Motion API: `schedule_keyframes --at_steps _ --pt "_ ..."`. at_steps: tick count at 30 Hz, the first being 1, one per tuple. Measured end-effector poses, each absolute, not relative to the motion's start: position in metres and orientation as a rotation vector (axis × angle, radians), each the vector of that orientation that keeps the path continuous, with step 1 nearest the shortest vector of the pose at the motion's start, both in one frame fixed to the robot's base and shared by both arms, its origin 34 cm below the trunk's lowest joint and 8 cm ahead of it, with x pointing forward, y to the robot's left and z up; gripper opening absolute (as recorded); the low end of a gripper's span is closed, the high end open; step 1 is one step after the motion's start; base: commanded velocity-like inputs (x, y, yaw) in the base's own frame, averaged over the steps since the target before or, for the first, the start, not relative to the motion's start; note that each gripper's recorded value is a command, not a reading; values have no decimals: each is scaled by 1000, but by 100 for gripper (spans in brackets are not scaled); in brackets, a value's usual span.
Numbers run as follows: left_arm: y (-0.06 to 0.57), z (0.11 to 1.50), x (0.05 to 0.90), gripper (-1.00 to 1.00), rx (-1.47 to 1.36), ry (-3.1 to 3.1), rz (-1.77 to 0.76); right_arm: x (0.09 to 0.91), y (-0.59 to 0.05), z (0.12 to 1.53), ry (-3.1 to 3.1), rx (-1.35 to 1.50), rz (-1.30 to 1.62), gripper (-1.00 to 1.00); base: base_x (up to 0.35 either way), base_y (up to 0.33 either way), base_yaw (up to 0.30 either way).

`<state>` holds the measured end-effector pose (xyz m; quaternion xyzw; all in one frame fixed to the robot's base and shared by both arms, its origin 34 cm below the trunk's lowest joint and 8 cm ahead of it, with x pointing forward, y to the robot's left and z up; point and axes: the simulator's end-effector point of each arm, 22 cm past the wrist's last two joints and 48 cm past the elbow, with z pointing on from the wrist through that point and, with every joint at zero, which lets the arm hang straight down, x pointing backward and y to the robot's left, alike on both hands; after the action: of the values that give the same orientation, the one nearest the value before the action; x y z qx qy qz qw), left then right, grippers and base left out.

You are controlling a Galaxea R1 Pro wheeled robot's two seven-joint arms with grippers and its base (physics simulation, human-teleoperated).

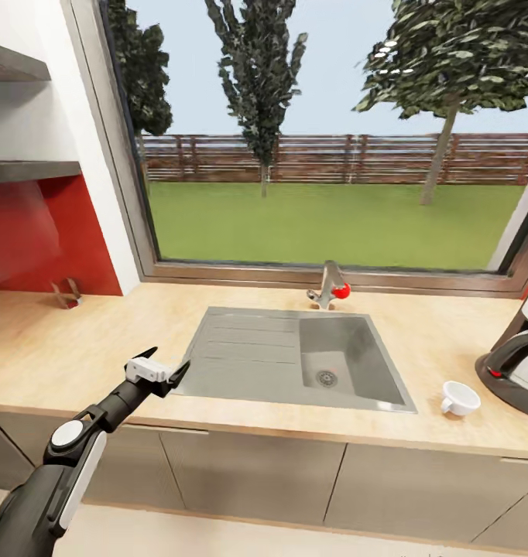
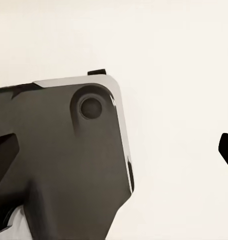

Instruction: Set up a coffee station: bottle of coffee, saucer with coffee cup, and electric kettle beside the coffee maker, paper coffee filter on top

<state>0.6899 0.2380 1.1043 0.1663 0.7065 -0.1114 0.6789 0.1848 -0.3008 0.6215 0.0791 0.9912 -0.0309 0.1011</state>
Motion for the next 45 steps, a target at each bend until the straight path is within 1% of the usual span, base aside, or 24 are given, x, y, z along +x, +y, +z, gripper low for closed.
schedule_keyframes --at_steps 6,19,39,45 --pt "238 1102 690 100 372 1590 -250 183 -301 621 2932 234 -92 100 -196 241 246" --pt "240 1097 691 100 372 1600 -249 180 -301 621 2940 234 -93 100 -17 291 246" --pt "247 1090 695 100 344 1616 -220 175 -301 620 2953 234 -95 100 78 306 246" --pt "247 1089 695 100 343 1618 -220 174 -301 620 2955 234 -95 100 86 306 53"
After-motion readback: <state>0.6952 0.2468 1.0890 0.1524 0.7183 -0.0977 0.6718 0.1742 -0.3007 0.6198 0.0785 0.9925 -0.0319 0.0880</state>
